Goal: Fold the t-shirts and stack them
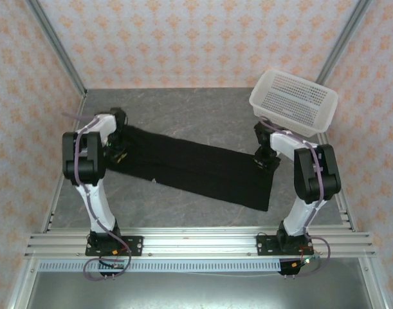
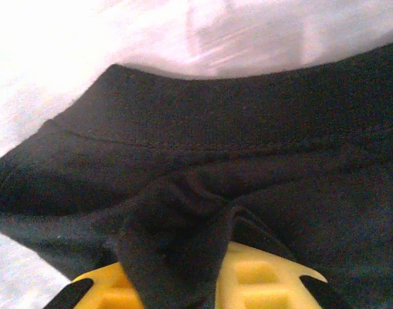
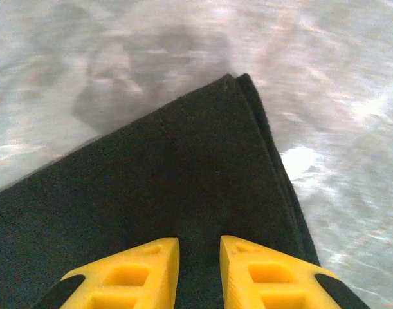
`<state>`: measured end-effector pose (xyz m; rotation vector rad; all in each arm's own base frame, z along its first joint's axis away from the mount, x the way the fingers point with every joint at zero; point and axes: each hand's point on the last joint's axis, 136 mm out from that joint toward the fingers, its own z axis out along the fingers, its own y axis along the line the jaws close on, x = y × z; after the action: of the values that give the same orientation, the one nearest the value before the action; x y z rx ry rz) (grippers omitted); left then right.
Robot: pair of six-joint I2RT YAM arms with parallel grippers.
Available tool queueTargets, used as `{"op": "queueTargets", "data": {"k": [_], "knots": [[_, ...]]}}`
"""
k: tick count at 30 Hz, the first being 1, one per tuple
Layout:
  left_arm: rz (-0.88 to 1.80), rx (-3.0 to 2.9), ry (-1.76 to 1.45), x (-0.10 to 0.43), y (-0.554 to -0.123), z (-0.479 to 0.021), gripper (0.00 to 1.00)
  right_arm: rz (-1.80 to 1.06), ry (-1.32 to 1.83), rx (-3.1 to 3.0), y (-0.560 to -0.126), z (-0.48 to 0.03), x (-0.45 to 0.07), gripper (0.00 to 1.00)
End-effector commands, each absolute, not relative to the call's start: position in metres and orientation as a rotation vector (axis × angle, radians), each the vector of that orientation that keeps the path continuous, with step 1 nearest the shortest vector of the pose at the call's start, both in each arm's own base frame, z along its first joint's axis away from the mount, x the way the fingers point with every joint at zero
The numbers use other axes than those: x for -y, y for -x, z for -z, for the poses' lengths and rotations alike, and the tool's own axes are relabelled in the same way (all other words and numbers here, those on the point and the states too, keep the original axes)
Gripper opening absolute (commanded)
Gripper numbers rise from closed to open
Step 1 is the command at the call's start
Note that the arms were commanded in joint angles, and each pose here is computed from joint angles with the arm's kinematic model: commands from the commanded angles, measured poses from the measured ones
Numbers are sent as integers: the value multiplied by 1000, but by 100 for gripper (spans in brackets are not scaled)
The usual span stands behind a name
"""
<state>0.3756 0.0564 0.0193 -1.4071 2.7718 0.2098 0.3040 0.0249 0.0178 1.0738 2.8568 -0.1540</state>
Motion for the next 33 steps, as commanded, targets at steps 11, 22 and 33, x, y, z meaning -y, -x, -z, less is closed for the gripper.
{"op": "queueTargets", "data": {"k": [11, 22, 33], "knots": [[279, -2531, 877, 80, -594, -96, 52, 30, -1416, -2800, -228, -42, -31, 27], [407, -2521, 1129, 94, -496, -132, 50, 79, -784, -2826, -293, -85, -21, 34], [470, -2450, 1459, 109, -482, -81, 38, 205, -699, -3002, -300, -42, -20, 32]]}}
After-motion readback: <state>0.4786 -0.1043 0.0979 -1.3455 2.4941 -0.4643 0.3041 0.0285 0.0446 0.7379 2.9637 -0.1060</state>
